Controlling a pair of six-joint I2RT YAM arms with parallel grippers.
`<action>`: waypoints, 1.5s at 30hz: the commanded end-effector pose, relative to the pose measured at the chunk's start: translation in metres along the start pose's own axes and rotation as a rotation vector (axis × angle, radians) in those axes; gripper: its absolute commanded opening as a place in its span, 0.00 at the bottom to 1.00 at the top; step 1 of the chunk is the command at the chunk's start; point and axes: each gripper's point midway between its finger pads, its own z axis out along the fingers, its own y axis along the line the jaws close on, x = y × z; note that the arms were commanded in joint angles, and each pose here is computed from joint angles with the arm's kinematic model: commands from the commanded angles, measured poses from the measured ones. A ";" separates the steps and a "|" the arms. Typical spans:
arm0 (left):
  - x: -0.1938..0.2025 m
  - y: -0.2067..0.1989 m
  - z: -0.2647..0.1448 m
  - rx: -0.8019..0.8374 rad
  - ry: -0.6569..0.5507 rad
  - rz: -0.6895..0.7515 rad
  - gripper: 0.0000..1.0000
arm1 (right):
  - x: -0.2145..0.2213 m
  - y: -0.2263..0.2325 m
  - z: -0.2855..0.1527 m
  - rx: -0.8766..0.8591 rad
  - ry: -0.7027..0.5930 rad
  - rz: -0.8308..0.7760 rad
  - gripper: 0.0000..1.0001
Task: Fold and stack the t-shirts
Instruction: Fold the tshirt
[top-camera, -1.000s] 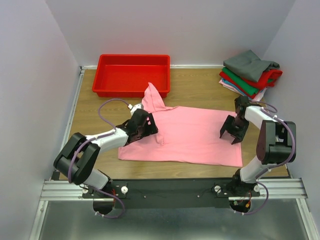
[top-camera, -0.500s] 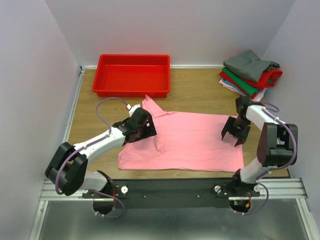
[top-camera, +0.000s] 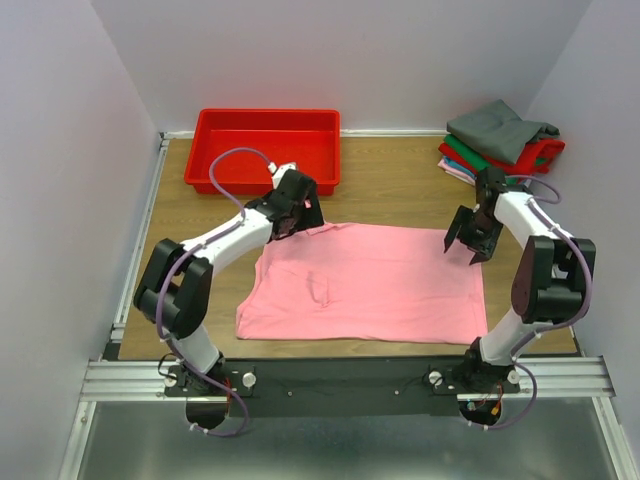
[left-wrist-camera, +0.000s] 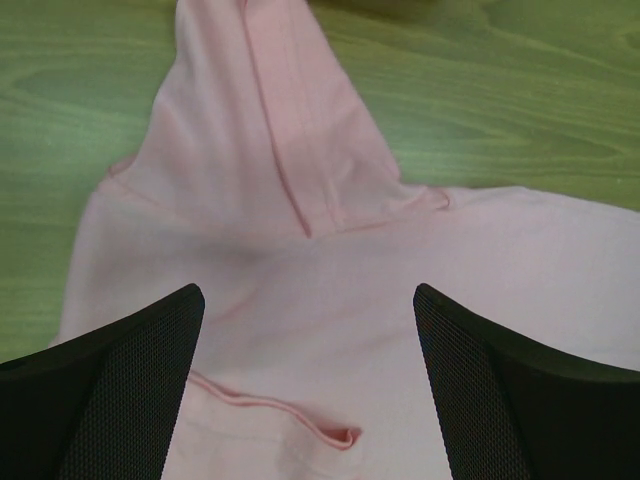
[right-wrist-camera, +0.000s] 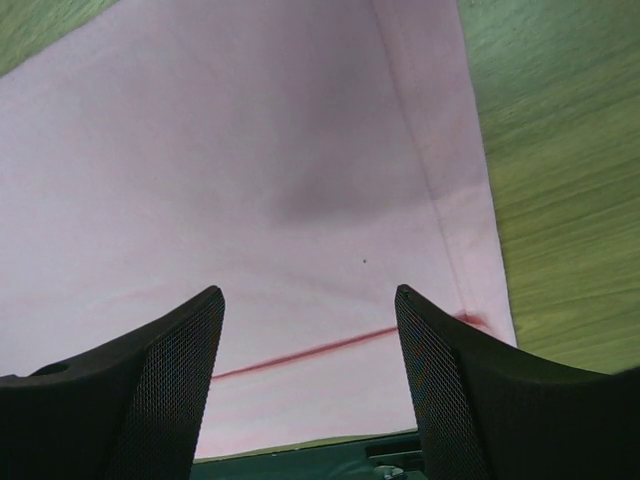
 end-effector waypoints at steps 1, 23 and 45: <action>-0.018 -0.013 0.019 0.001 -0.019 0.062 0.92 | -0.020 0.002 0.010 0.019 -0.040 0.011 0.76; -0.079 0.015 0.096 -0.080 -0.060 0.021 0.72 | -0.058 0.010 0.033 0.019 -0.065 0.035 0.74; -0.087 0.013 0.137 -0.104 -0.053 0.027 0.54 | -0.069 0.006 0.041 0.028 -0.074 0.060 0.73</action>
